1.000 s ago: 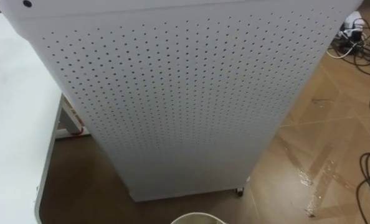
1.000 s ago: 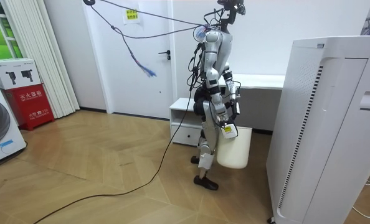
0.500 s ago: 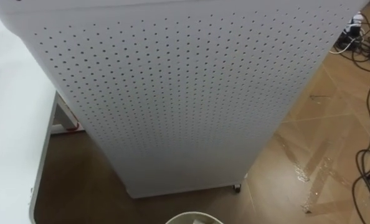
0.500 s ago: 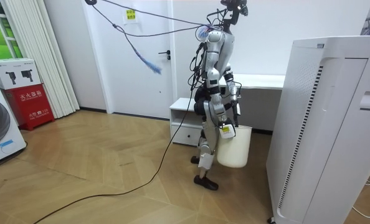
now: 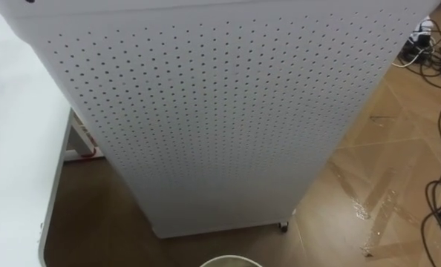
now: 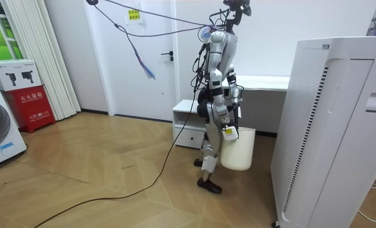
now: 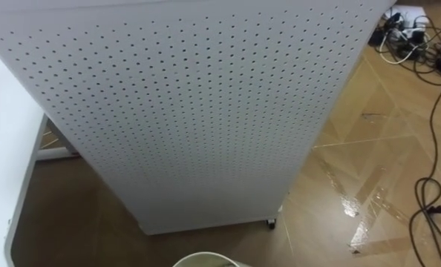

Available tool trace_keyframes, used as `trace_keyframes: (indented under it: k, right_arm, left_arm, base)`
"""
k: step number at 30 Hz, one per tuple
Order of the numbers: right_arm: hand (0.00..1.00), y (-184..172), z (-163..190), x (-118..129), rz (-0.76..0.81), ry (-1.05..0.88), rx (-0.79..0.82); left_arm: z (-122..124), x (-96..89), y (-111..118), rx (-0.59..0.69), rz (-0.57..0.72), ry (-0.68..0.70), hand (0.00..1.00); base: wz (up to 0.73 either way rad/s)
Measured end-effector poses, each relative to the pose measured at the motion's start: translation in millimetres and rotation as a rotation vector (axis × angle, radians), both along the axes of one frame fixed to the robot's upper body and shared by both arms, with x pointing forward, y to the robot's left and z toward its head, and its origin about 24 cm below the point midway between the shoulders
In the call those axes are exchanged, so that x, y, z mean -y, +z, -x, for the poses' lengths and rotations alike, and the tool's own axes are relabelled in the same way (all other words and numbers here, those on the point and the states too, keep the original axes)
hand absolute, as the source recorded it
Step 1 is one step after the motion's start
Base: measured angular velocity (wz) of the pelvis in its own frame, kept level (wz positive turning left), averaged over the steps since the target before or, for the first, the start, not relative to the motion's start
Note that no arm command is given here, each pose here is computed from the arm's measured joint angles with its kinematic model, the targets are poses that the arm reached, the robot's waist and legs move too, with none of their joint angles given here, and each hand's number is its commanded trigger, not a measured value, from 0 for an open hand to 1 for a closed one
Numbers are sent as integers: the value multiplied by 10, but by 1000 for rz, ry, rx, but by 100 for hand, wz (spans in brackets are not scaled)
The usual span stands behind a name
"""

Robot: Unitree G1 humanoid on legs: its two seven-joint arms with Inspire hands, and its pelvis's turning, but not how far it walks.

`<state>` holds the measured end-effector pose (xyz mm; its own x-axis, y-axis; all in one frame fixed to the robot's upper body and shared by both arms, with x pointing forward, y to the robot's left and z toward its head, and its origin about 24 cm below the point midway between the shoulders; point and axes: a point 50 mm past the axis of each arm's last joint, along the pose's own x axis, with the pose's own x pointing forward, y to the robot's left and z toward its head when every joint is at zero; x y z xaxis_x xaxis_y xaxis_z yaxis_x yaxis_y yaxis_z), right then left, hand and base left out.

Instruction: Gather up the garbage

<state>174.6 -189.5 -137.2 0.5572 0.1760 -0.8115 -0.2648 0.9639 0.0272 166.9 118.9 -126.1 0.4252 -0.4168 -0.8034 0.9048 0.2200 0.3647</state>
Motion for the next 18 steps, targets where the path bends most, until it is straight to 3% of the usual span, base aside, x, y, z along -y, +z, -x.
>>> trace_keyframes:
  k: [9,14,18]
  right_arm:
    - [100,-37,88,15,-4,-10,-24]
    - [100,-86,228,51,-25,-47,-56]
    - [100,-140,426,69,-62,-107,-76]
  left_arm:
    - [39,-75,-35,-24,-5,46,0]
    - [99,-184,-87,-67,47,175,0]
    - [251,-318,-140,-96,156,408,0]
  base:
    - [0]
    - [9]
    - [8]
